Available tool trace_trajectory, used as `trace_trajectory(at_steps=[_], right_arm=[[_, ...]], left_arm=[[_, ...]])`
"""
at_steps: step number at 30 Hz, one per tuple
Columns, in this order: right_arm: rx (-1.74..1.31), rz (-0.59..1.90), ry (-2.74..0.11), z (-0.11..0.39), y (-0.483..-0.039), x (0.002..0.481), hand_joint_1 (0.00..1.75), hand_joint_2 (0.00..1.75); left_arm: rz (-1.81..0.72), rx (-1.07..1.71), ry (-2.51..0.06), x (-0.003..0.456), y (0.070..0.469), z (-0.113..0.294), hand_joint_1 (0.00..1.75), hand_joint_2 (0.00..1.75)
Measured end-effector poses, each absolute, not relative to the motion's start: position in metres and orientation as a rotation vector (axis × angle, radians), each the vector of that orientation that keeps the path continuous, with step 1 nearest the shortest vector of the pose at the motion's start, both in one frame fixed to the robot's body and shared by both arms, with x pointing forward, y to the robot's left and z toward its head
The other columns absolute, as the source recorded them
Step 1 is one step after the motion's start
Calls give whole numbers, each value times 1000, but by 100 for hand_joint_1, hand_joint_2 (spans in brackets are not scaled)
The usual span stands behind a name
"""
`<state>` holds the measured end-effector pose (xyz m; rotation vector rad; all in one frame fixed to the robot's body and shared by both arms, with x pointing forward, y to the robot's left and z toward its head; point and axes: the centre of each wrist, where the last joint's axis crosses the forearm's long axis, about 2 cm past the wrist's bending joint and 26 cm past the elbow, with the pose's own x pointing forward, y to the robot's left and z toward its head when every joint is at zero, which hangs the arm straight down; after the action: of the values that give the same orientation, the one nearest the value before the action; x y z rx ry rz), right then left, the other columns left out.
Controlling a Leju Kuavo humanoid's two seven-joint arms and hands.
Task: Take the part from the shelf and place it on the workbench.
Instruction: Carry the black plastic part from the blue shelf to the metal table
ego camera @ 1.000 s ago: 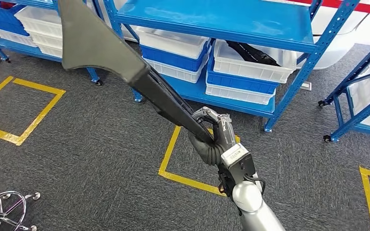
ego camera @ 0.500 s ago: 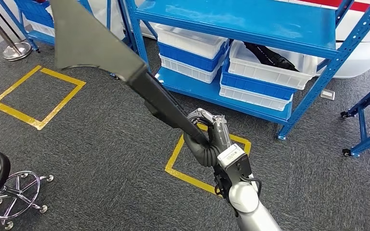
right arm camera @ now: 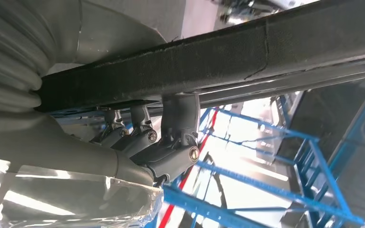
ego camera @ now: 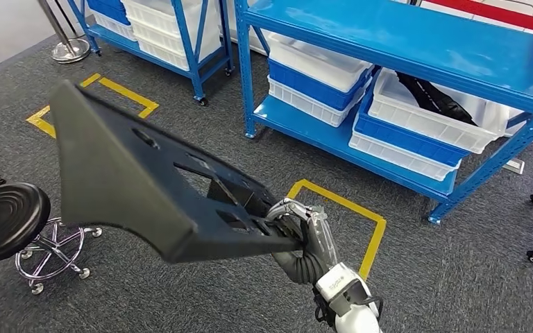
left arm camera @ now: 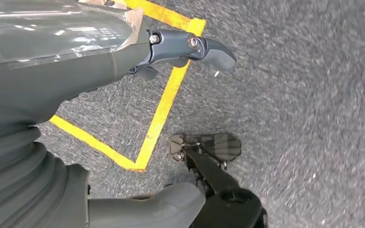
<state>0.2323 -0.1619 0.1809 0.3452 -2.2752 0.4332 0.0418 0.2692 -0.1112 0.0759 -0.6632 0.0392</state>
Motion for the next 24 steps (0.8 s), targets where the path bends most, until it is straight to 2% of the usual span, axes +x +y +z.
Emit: trace_trajectory(at_steps=[19,24], right_arm=[[413,413,-2325,195,-158,219,175,175],[513,415,-2366,210,-136,230,175,175]], left_arm=[[81,177,-558,44,279,-111,0,175],[141,259,-533,47,282,-110,0,175]])
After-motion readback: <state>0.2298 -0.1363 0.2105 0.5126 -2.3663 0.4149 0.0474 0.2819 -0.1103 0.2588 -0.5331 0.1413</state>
